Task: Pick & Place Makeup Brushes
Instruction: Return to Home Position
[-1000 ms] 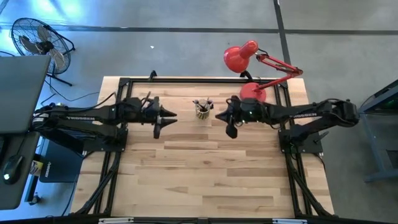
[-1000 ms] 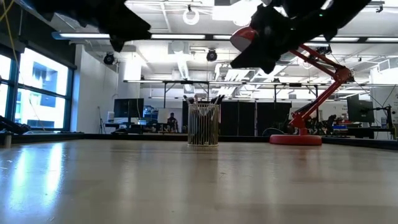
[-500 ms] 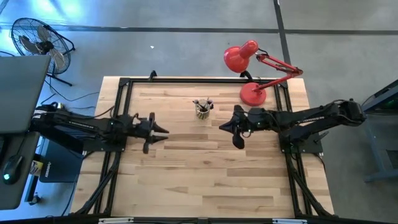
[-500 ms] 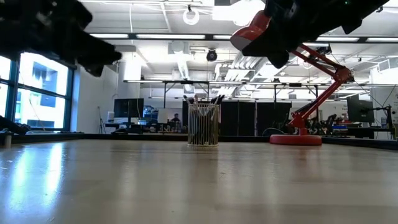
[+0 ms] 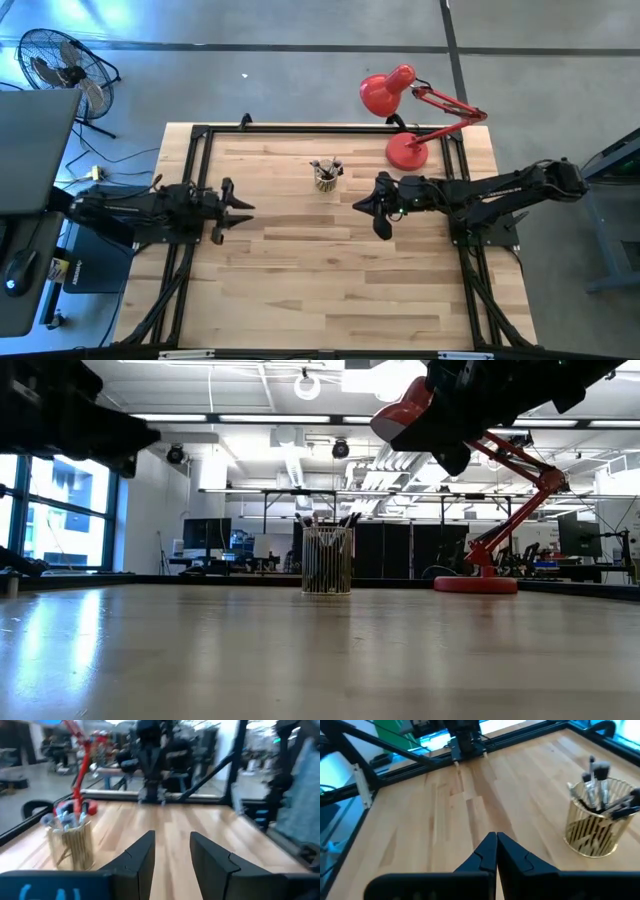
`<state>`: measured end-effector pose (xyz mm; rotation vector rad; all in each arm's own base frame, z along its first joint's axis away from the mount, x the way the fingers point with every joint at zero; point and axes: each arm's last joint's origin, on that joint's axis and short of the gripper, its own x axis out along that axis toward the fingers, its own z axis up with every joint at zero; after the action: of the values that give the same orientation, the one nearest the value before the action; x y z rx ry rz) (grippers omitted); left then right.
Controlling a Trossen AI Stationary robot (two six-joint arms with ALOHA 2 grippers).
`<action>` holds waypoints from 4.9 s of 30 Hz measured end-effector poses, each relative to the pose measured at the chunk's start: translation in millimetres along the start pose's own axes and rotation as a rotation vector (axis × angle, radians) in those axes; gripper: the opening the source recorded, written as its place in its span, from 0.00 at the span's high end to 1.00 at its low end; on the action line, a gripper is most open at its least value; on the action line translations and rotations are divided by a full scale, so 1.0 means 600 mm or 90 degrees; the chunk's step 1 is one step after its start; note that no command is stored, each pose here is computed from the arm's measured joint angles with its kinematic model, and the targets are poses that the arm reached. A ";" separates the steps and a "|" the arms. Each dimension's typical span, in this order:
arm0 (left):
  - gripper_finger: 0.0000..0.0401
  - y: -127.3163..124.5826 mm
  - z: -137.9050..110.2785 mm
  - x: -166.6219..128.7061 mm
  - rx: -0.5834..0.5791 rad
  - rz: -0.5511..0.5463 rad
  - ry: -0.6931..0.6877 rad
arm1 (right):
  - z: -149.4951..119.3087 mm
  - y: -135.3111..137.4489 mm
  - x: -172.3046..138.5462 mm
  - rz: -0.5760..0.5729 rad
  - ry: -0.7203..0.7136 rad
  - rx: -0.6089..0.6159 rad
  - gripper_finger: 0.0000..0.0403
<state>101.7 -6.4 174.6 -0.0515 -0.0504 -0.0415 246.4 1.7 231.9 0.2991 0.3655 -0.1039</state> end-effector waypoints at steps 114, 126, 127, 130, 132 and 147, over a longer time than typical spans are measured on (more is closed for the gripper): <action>0.70 -0.001 -0.005 -0.009 -0.005 -0.023 0.054 | -0.164 -0.081 -0.218 -0.101 -0.126 -0.116 1.00; 0.70 -0.001 -0.005 -0.009 -0.005 -0.023 0.053 | -0.178 -0.081 -0.216 -0.062 -0.062 -0.165 1.00; 0.70 -0.001 -0.005 -0.009 -0.005 -0.023 0.053 | -0.178 -0.081 -0.216 -0.061 -0.061 -0.162 1.00; 0.70 -0.001 -0.005 -0.009 -0.005 -0.023 0.053 | -0.180 -0.081 -0.215 -0.048 -0.052 -0.169 1.00; 0.70 -0.001 -0.005 -0.009 -0.005 -0.023 0.053 | -0.181 -0.079 -0.216 -0.026 -0.044 -0.178 1.00; 0.70 -0.001 -0.005 -0.009 -0.005 -0.023 0.053 | -0.181 -0.079 -0.215 -0.015 -0.042 -0.175 1.00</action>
<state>96.3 -7.2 171.4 -0.0568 0.0319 -0.0796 82.5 -3.8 169.7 0.0195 0.3133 -0.0855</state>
